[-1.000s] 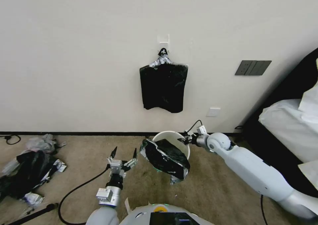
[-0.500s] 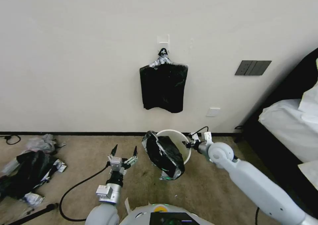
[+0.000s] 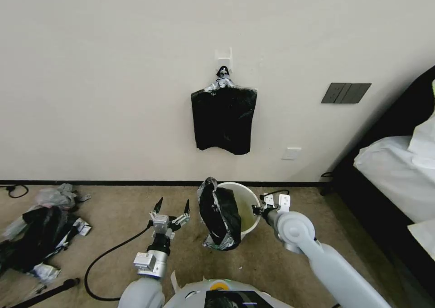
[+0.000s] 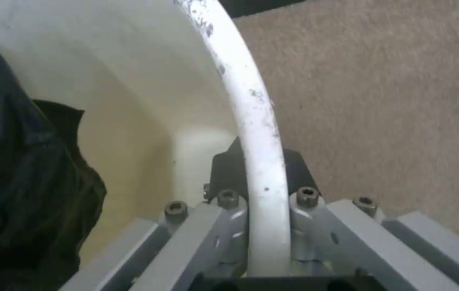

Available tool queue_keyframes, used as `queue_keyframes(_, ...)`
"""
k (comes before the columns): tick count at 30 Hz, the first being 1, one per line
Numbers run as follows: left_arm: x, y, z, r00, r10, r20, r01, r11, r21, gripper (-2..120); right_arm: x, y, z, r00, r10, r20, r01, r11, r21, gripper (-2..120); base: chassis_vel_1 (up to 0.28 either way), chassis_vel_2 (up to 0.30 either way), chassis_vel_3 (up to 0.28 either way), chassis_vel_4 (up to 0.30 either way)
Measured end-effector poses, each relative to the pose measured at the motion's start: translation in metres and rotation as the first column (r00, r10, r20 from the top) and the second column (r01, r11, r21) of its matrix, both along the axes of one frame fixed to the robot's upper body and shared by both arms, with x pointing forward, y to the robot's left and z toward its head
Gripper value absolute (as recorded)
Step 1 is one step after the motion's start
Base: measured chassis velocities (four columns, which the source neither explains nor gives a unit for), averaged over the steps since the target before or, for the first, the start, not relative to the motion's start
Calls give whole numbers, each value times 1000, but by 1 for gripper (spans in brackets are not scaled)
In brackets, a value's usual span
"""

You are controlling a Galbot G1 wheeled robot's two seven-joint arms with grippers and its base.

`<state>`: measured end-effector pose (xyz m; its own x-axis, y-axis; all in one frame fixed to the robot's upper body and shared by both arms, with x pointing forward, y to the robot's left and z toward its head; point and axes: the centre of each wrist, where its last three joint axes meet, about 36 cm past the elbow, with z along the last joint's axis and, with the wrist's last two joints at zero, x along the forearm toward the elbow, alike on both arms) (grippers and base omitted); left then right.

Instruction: Place a trash bag onto the trash bin.

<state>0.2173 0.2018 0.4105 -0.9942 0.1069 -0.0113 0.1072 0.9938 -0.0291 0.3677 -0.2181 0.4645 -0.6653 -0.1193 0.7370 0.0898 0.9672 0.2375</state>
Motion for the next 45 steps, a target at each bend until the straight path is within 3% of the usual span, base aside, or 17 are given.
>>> queue_keyframes(6, 1, 2, 0, 1000, 5, -8, -5, 1000, -6, 100, 0, 4, -18, 994, -105, -19, 106, 994, 37, 2, 0, 0, 0, 0)
queue_keyframes(21, 0, 5, 1, 1000, 14, -9, -14, 1000, -1, 100, -6, 12, -41, 993, -113, -38, 114, 993, 9, 2, 0, 0, 0, 0)
queue_keyframes(27, 0, 5, 1, 1000, 15, -9, -15, 1000, -2, 100, -12, 10, -42, 995, -95, -17, 95, 995, -11, 26, 0, 0, 0, 0)
queue_keyframes(29, 0, 5, 1, 1000, 14, -8, -15, 1000, -2, 100, -13, 10, -42, 996, -93, -8, 92, 996, -19, 28, 0, 0, 0, 0)
queue_keyframes(32, 0, 5, 1, 1000, 15, -5, -15, 1000, -3, 100, -18, 5, -34, 994, -66, 83, 75, 992, -106, 44, 0, 0, 0, 0)
queue_keyframes(37, 1, 5, 2, 1000, 19, -3, -19, 1000, -5, 100, -28, -2, -11, 983, -36, 182, 69, 982, -178, 59, 0, 0, 0, 0)
queue_keyframes(42, 2, 7, 0, 1000, 30, -5, -30, 1000, -1, 100, -40, -3, 10, 962, 17, 274, 52, 968, -244, 76, 0, 0, 0, 0)
queue_keyframes(45, 5, 10, -2, 999, 42, -10, -42, 999, 5, 100, -51, 2, 30, 913, 144, 382, -24, 953, -302, 91, 0, 0, 0, 0)
